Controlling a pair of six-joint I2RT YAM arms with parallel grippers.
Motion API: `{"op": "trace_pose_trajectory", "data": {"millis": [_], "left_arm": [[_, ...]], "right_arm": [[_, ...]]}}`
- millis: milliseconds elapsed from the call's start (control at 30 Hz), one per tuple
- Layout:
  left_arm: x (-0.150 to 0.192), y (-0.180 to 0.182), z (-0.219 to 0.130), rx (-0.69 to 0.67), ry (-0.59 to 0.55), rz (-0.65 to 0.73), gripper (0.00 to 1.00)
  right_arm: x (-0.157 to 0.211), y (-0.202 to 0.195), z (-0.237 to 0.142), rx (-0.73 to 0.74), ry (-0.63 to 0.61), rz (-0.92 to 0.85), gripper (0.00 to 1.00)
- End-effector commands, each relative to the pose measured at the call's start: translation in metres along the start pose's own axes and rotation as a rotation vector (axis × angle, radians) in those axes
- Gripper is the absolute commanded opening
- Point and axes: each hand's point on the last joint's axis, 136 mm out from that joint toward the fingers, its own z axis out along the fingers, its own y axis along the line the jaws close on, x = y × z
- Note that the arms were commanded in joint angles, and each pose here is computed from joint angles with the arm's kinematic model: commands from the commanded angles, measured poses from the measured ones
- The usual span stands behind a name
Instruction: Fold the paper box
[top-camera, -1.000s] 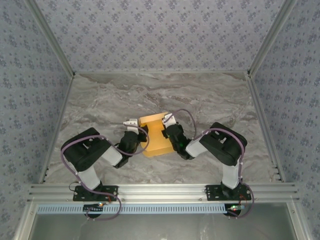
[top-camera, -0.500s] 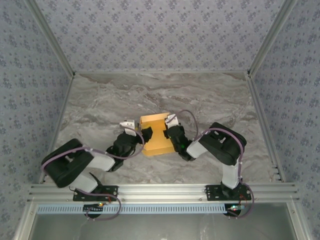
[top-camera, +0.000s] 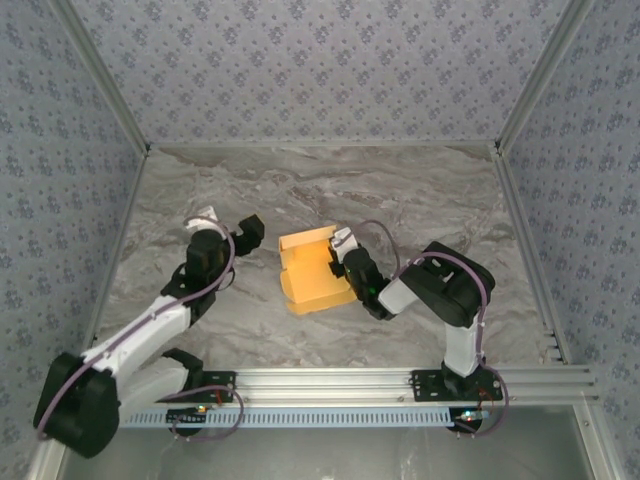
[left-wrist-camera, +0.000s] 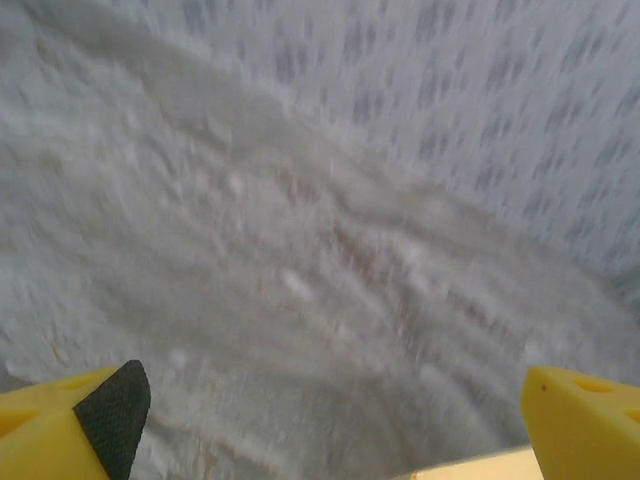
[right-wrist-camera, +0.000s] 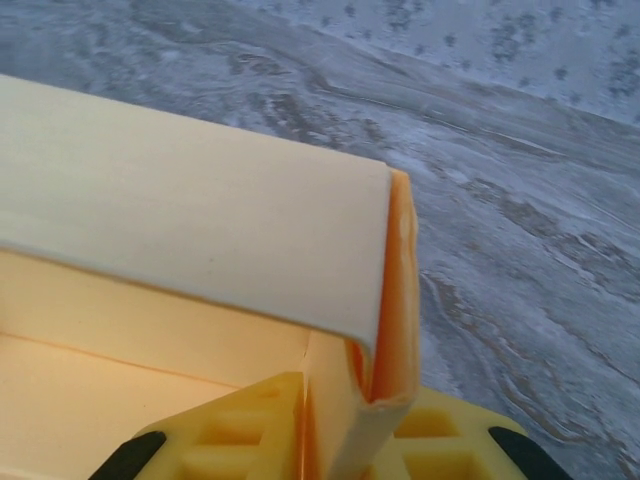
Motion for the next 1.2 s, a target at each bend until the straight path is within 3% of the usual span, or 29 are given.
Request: {"op": "trace_pose_trajectory", "data": {"millis": [0, 133, 400, 667, 833, 1167], "left_arm": [[0.030, -0.046, 0.006, 0.206, 0.241, 0.064, 0.96], [0.059, -0.047, 0.014, 0.220, 0.400, 0.080, 0.88], [0.097, -0.017, 0.025, 0.117, 0.501, -0.018, 0.70], [0.115, -0.015, 0.022, 0.096, 0.515, 0.013, 0.59], [0.131, -0.006, 0.023, 0.042, 0.533, 0.077, 0.54], [0.138, 0.008, 0.024, -0.013, 0.540, 0.101, 0.54]], "right_arm": [[0.012, 0.019, 0.000, -0.131, 0.027, -0.093, 0.21], [0.014, 0.021, 0.005, -0.173, 0.038, -0.092, 0.21], [0.005, 0.020, 0.012, -0.170, 0.017, -0.069, 0.25], [-0.001, 0.013, 0.019, -0.113, 0.004, -0.031, 0.29], [-0.006, 0.006, 0.018, -0.080, -0.022, -0.007, 0.38], [-0.010, 0.002, -0.008, -0.152, -0.104, -0.013, 0.54]]}}
